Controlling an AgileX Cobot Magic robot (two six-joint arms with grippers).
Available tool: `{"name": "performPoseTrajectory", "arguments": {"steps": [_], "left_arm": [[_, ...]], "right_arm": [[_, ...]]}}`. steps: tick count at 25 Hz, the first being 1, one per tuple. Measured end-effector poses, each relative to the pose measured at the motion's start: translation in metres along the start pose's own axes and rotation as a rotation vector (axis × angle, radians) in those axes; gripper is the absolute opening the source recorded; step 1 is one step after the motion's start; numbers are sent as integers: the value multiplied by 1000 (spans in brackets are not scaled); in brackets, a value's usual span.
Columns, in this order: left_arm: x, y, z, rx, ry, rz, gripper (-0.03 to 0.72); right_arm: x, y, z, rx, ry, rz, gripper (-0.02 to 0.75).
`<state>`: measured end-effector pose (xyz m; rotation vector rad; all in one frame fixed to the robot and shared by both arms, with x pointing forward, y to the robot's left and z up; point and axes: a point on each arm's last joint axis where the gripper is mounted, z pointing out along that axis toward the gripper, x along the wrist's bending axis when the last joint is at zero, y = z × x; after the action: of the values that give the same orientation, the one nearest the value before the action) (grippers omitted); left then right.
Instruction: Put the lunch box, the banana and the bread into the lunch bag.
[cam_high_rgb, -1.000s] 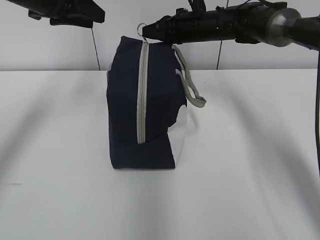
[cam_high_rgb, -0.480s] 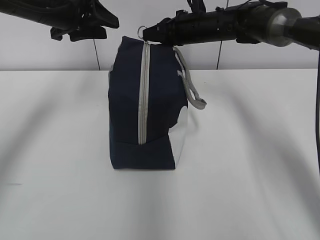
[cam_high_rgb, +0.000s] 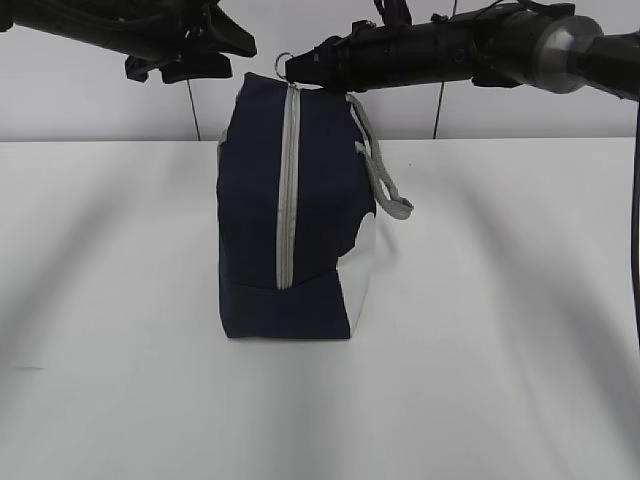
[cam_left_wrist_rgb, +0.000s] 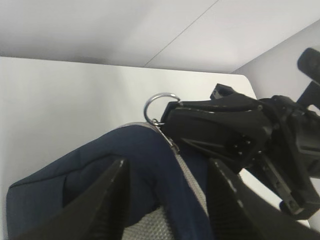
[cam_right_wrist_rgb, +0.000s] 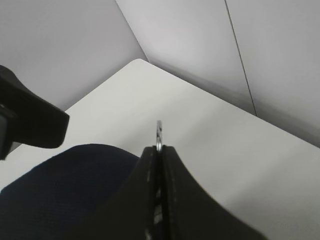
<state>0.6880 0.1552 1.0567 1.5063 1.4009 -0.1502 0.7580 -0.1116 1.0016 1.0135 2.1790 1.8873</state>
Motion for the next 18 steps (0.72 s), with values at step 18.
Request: {"name": "performPoseTrajectory", "arguments": {"steps": [18], "left_arm": [[13,-11,20,46,8,-33,272]], "right_arm": [[0,-1,0,6,0,-4,6]]}}
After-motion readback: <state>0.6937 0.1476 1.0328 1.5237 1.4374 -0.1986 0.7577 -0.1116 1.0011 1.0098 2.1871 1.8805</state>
